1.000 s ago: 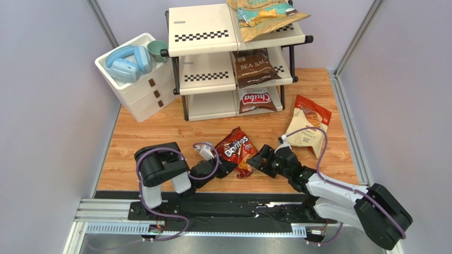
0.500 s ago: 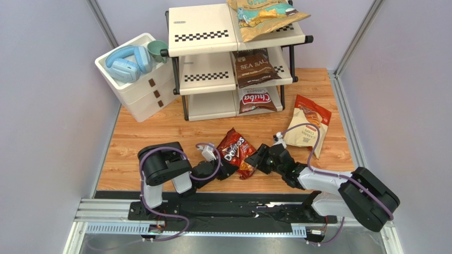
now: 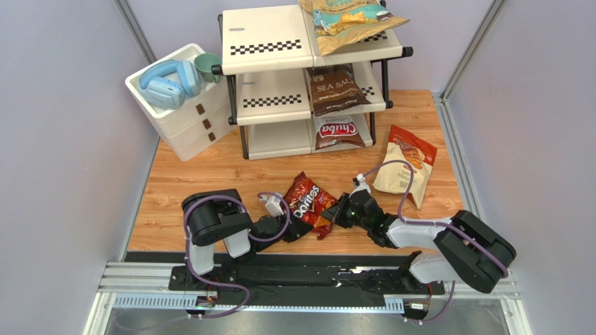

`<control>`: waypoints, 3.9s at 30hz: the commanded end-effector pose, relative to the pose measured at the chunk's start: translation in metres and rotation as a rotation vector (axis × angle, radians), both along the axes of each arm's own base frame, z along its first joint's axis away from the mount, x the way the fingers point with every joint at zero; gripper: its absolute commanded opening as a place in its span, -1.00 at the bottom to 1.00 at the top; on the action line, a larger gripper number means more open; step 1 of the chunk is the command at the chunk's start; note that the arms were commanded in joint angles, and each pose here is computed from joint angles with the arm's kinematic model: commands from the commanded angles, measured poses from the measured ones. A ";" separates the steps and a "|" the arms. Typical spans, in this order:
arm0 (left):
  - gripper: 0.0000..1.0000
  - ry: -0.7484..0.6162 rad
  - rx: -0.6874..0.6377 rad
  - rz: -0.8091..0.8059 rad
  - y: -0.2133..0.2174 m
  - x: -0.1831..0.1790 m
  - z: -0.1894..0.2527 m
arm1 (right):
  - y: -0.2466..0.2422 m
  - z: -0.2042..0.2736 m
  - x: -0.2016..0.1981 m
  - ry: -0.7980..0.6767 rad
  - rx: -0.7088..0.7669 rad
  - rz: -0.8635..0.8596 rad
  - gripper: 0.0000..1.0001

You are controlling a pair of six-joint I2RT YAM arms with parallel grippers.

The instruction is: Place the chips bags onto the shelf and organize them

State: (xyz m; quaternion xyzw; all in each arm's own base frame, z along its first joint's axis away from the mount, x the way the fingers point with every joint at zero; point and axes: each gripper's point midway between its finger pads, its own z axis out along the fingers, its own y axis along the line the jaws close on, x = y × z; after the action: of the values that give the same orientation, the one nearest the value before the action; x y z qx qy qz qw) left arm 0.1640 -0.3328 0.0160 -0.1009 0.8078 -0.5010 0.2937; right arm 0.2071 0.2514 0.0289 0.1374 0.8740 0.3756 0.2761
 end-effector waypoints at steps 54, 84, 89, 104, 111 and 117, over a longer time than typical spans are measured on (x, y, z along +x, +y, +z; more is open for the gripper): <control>-0.32 0.024 0.044 0.085 0.060 -0.029 -0.012 | 0.107 0.189 0.213 -0.391 0.522 -0.378 -1.00; -0.35 0.018 0.043 0.076 0.060 -0.030 -0.011 | 0.119 0.122 0.313 -0.226 0.476 -0.673 -1.00; -0.35 0.014 0.045 0.077 0.060 -0.029 -0.011 | 0.126 0.097 0.310 -0.166 0.471 -0.615 -0.31; -0.35 0.001 0.049 0.097 0.061 -0.025 -0.011 | 0.154 0.150 0.258 -0.099 0.597 -0.335 0.47; -0.34 -0.021 0.037 0.092 0.059 -0.024 -0.004 | 0.187 0.194 0.219 -0.091 0.617 -0.131 0.47; -0.32 -0.035 0.035 0.088 0.058 -0.022 -0.002 | 0.154 0.186 0.192 -0.096 0.521 -0.167 0.46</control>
State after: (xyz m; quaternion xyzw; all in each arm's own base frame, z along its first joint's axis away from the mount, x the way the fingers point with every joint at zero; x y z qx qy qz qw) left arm 0.1457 -0.3032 0.0200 -0.1363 0.8007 -0.4971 0.3054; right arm 0.4199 0.4200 0.1442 0.2929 0.7495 0.5365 0.2541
